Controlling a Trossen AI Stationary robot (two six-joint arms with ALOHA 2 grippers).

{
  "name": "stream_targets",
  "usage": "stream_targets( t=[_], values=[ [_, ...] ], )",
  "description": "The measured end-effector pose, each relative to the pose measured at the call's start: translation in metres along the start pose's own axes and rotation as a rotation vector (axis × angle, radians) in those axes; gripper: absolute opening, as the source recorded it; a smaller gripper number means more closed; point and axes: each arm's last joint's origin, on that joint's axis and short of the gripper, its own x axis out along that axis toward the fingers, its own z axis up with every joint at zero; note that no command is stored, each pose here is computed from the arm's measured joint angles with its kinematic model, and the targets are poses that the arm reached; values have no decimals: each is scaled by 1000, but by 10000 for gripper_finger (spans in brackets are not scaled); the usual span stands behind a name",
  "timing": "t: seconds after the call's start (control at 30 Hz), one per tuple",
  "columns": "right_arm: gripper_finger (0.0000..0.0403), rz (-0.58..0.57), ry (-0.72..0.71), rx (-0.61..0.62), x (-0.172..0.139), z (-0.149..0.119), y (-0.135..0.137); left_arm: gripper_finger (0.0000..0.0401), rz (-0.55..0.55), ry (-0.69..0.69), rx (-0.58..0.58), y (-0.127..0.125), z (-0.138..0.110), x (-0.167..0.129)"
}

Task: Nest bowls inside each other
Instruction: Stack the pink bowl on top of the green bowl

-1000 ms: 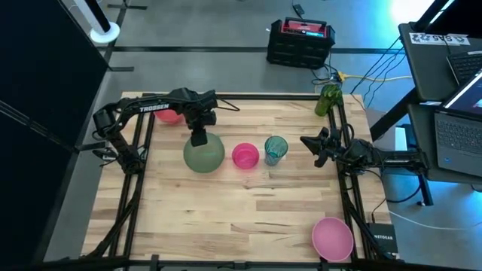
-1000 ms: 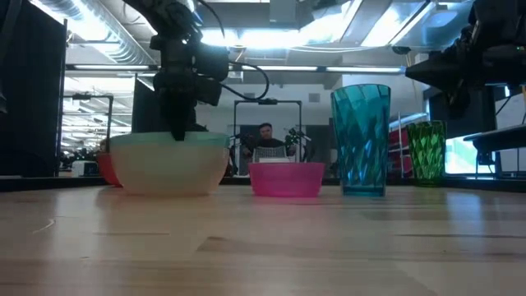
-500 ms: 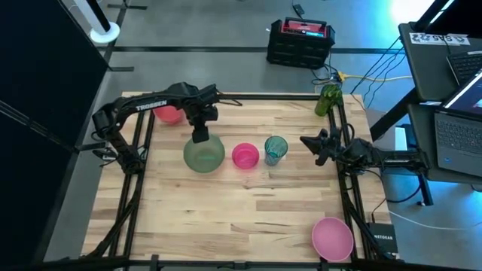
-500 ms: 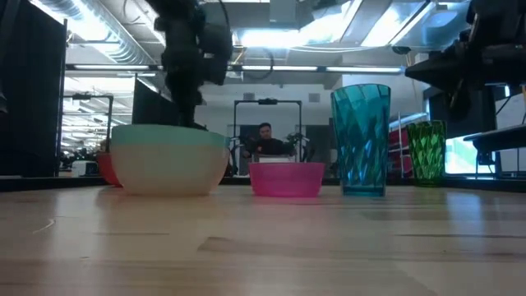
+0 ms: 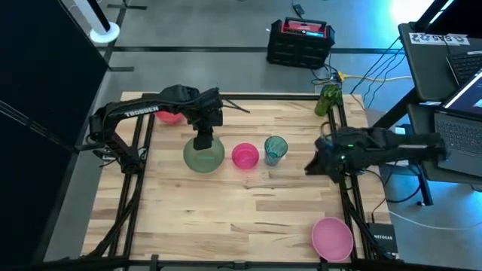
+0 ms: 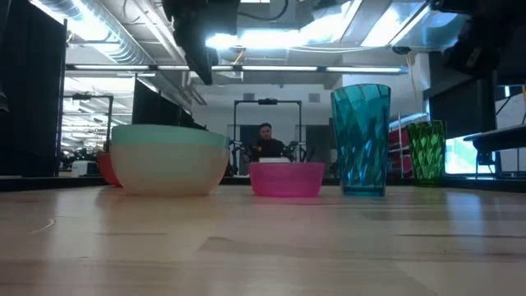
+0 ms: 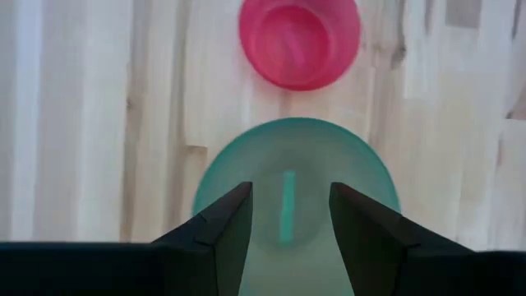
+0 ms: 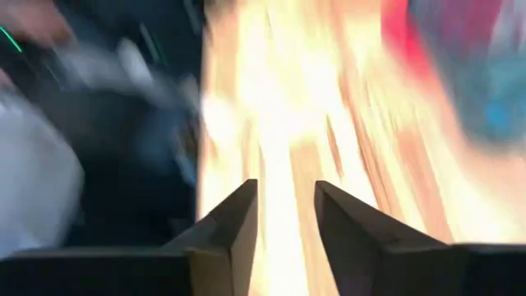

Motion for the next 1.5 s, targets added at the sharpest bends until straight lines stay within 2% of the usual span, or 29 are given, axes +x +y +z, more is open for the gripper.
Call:
stream_targets(
  t=[0.37, 0.53, 0.67, 0.83, 1.5],
  values=[
    [123, -132, 731, -199, 24, 0, 56, 150, -7, 47, 40, -22, 0, 3],
    [124, -76, 717, -128, 33, -20, 89, 150, -11, 44, 86, -27, 1, 2],
    [124, -158, 752, -144, 40, -46, 103, 150, -11, 39, 144, -26, 1, 2],
    [124, -291, 800, -229, 58, -68, 103, 150, -7, 38, 180, -22, 1, 2],
    [124, -414, 791, -214, 106, -94, 94, 150, -3, 38, 177, -18, 0, 1]
  ],
)
